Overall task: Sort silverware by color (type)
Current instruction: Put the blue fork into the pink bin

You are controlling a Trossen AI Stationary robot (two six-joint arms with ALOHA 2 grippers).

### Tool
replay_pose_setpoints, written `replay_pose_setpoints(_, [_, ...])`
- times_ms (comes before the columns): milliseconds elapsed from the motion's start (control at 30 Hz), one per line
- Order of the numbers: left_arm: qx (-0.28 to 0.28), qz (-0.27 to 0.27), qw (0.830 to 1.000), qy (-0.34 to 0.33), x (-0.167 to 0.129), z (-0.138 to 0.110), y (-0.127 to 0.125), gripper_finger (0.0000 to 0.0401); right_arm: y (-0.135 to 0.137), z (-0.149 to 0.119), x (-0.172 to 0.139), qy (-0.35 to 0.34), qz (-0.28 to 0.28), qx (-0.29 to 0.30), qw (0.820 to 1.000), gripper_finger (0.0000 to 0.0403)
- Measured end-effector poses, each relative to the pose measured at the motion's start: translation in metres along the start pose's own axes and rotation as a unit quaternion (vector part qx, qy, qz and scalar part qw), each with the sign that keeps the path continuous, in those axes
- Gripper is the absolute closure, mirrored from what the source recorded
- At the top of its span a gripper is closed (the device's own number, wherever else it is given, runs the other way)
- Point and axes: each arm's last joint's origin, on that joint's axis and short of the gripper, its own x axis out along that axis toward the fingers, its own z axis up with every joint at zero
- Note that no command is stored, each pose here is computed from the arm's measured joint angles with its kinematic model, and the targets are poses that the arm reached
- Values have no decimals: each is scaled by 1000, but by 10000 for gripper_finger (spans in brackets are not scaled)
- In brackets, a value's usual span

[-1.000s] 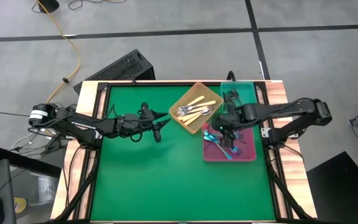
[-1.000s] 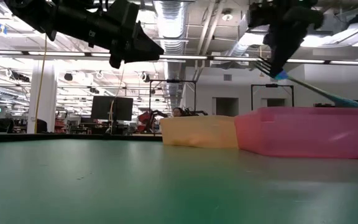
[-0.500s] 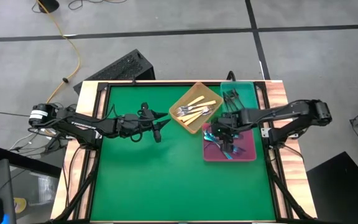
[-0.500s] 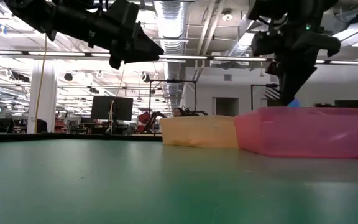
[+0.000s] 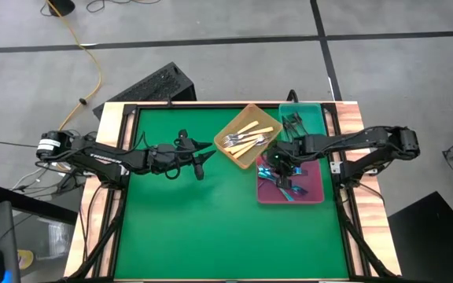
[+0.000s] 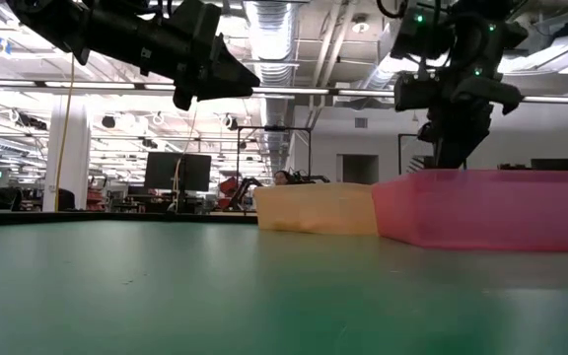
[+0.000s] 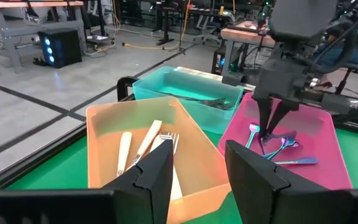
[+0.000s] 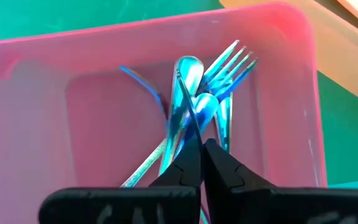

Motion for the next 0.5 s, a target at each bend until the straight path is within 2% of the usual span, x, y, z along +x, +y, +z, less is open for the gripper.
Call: replay_pose_setpoints(500, [-1,0,1000,0,0,0,0,272,-7,-11,18,-17,-3,15,1000,362])
